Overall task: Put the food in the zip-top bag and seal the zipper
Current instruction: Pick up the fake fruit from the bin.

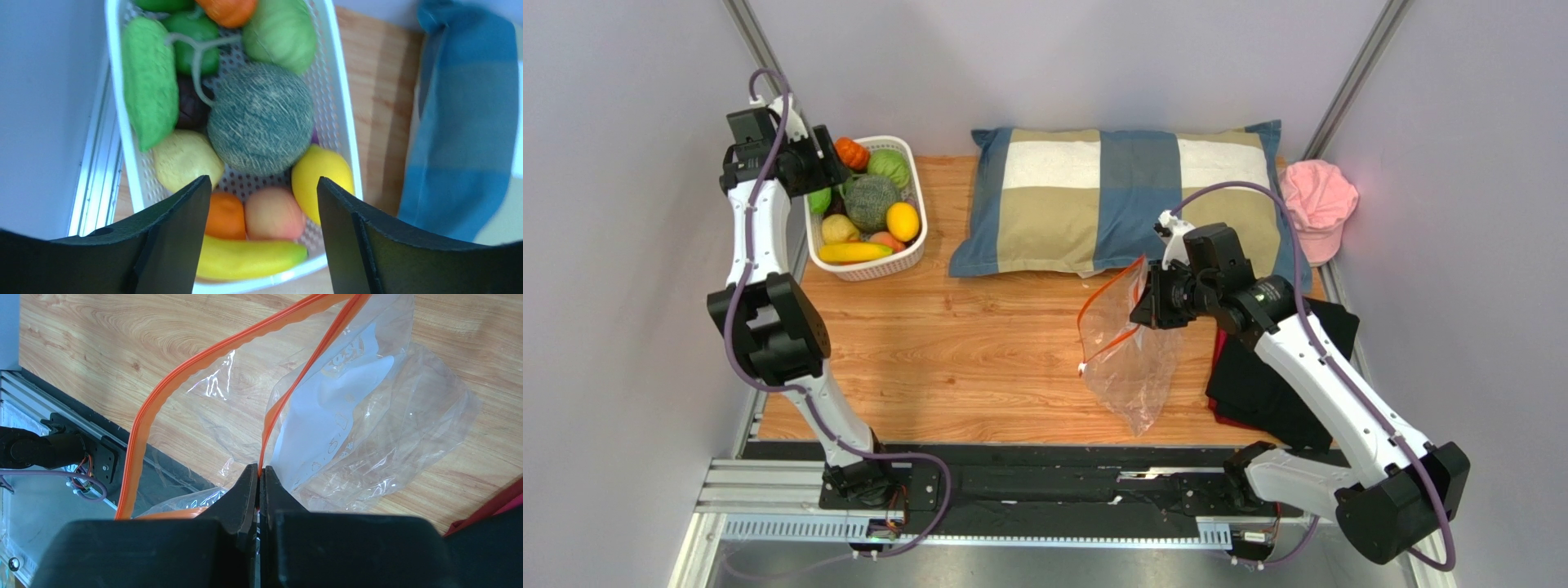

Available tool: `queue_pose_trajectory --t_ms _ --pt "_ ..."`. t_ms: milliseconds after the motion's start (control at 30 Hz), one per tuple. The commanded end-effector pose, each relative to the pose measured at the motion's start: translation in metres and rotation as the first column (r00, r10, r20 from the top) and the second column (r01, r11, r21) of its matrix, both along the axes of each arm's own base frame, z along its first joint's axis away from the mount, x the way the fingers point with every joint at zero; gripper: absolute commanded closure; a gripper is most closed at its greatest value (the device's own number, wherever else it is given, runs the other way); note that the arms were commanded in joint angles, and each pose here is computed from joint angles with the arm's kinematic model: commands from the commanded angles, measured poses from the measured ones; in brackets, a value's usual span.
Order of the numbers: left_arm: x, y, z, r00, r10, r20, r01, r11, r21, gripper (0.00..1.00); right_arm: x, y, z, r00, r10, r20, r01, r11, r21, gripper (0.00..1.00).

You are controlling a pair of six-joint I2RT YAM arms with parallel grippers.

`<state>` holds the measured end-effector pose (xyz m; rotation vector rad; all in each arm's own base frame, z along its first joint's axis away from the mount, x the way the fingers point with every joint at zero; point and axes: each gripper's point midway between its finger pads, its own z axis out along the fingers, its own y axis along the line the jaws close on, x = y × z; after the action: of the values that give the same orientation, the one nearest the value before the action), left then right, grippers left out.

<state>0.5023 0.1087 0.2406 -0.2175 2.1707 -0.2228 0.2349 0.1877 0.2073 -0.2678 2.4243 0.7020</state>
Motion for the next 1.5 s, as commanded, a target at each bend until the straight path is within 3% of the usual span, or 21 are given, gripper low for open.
queue_pose_trajectory --t_ms 0,33,67,267,433,600,767,967,1300,1467 --pt "0.042 0.036 0.017 0.955 0.283 0.094 -0.272 0.956 -0.11 0.31 0.012 0.003 0.009 0.999 -0.017 0.048 0.017 1.0 0.012 1.0" --pt "0.048 0.041 0.025 0.944 0.314 0.106 -0.301 0.946 -0.123 0.32 0.013 0.003 0.009 0.999 -0.022 0.044 0.021 1.0 0.01 1.0" --pt "0.053 0.046 0.004 0.934 0.355 0.048 -0.345 0.928 -0.139 0.32 0.015 0.003 0.009 0.999 -0.025 0.045 0.025 1.0 0.008 1.0" --pt "0.076 0.055 -0.021 0.915 0.401 0.039 -0.392 0.908 -0.15 0.33 0.019 0.006 0.004 0.999 -0.031 0.025 0.031 1.0 0.001 1.0" --pt "0.086 0.049 -0.045 0.918 0.397 0.01 -0.39 0.905 -0.17 0.33 0.024 0.008 0.002 0.999 -0.034 0.017 0.034 0.999 -0.005 1.0" --pt "0.093 0.034 -0.051 0.948 0.316 0.037 -0.304 0.934 -0.185 0.3 0.025 0.008 -0.001 0.999 -0.032 0.009 0.032 0.999 -0.014 1.0" --pt "0.074 0.002 -0.026 0.984 0.163 0.077 -0.146 0.971 -0.19 0.25 0.025 0.006 -0.005 0.999 -0.036 0.003 0.036 0.999 -0.021 1.0" --pt "0.032 -0.039 -0.004 0.993 0.066 0.094 -0.053 0.989 -0.135 0.18 0.023 0.007 -0.004 0.999 -0.036 -0.003 0.036 0.999 -0.012 1.0" --pt "0.008 -0.081 -0.05 0.998 0.008 -0.058 -0.01 0.999 -0.034 0.16 0.022 0.008 -0.003 0.999 -0.041 -0.008 0.041 0.999 0.003 1.0" --pt "0.012 -0.082 -0.069 0.993 0.06 -0.105 -0.055 0.997 0.051 0.14 0.023 0.009 -0.003 0.999 -0.039 -0.008 0.039 0.999 0.003 1.0"
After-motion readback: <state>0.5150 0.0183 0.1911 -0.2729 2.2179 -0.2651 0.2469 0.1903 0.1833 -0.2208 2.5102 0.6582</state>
